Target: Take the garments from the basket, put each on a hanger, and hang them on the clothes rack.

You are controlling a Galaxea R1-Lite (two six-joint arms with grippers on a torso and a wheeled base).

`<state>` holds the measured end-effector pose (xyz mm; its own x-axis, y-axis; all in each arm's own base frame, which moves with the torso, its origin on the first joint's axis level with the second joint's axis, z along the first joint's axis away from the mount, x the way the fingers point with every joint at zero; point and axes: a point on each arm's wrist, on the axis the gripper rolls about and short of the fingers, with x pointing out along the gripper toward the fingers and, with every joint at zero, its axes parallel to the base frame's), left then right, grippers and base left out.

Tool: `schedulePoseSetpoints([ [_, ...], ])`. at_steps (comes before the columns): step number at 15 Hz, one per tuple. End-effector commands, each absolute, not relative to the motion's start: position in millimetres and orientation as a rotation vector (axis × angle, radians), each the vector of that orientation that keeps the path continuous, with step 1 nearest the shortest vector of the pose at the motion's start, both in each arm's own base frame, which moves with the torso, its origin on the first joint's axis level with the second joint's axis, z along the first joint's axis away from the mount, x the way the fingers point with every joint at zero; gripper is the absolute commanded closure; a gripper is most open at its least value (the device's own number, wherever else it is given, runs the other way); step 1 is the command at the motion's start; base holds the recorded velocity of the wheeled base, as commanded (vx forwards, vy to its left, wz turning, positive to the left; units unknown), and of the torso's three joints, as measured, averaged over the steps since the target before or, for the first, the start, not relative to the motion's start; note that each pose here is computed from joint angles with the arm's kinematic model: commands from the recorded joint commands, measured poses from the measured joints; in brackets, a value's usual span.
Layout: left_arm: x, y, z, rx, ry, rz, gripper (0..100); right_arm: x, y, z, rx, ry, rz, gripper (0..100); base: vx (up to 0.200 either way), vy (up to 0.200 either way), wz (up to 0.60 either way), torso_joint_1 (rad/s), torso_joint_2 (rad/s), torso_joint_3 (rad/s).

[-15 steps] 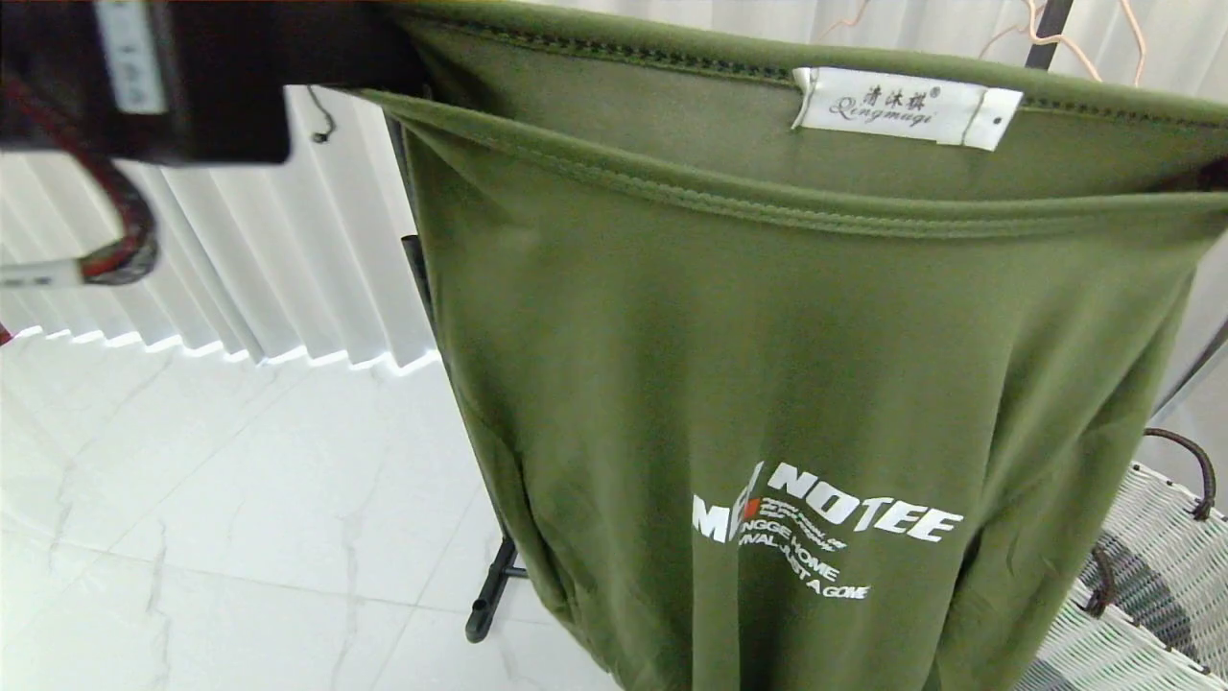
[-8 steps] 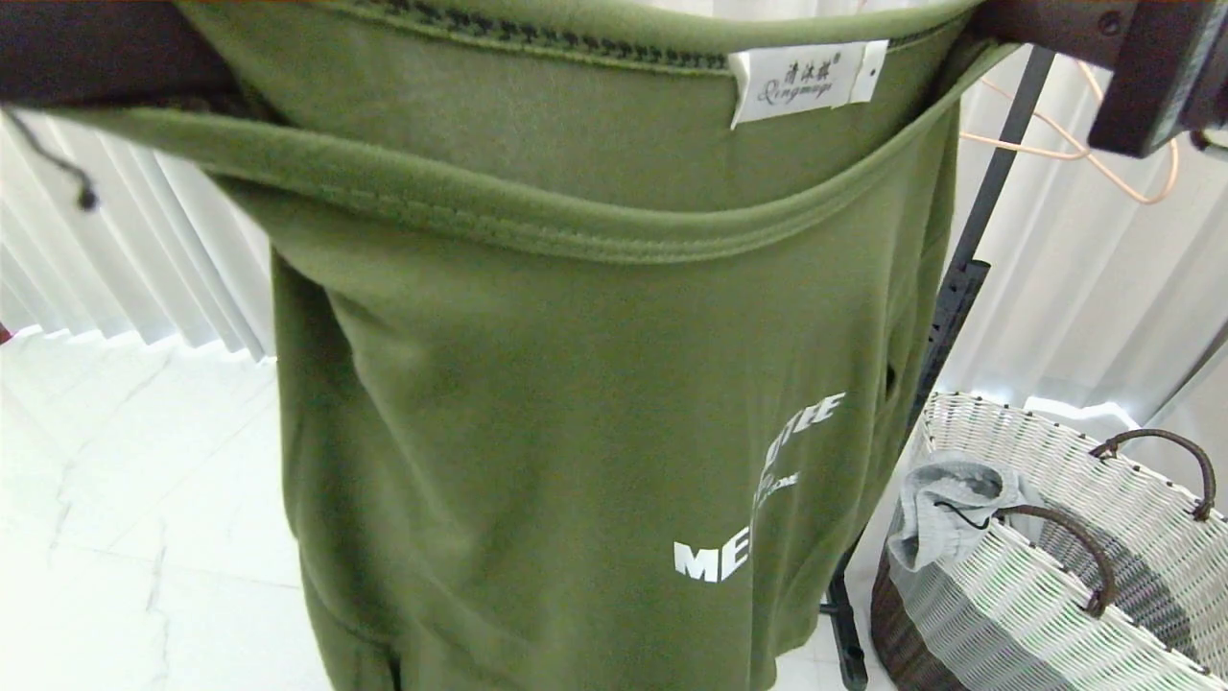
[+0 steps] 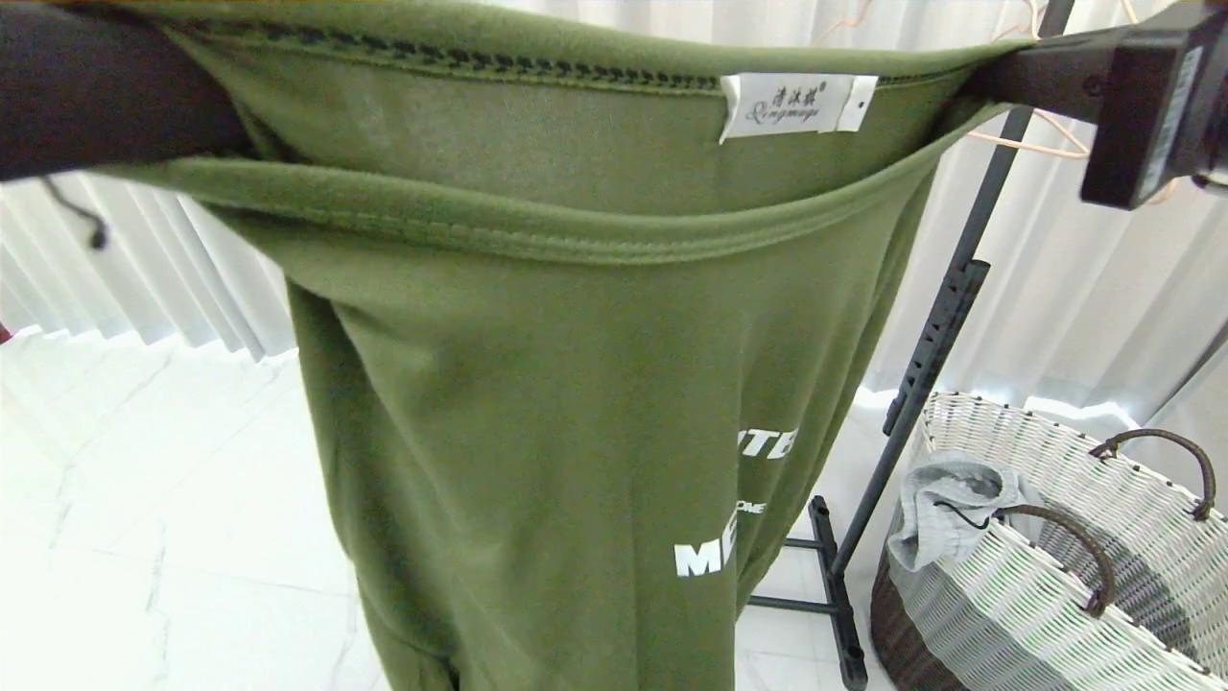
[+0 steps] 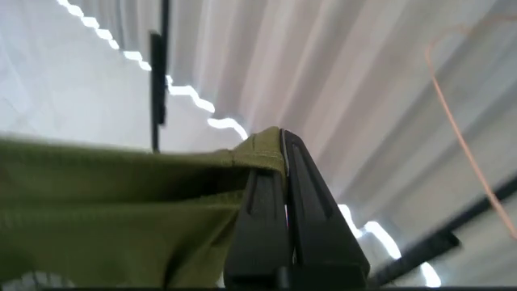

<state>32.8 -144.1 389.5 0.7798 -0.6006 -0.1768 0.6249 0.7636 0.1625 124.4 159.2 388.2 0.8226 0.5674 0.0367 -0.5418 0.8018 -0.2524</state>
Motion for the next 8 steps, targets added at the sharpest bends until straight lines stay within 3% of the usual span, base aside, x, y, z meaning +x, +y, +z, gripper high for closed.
schedulePoseSetpoints([
  [1, 60.3, -146.8, 387.3, 0.267, 0.127, -0.488, 100, 108.9, 125.3, 407.7, -0.211, -0.142, 0.545, 100, 0.000, 0.000, 0.00, 0.000, 0.00, 0.000],
  [4, 73.8, -165.9, 385.8, 0.228, 0.105, -0.444, 100, 92.1, 102.6, 392.9, -0.261, -0.062, 0.549, 100, 0.000, 0.000, 0.00, 0.000, 0.00, 0.000],
  [8, 78.3, -178.8, 388.0, 0.193, 0.081, -0.443, 100, 89.8, 100.8, 393.8, -0.259, -0.071, 0.552, 100, 0.000, 0.000, 0.00, 0.000, 0.00, 0.000],
])
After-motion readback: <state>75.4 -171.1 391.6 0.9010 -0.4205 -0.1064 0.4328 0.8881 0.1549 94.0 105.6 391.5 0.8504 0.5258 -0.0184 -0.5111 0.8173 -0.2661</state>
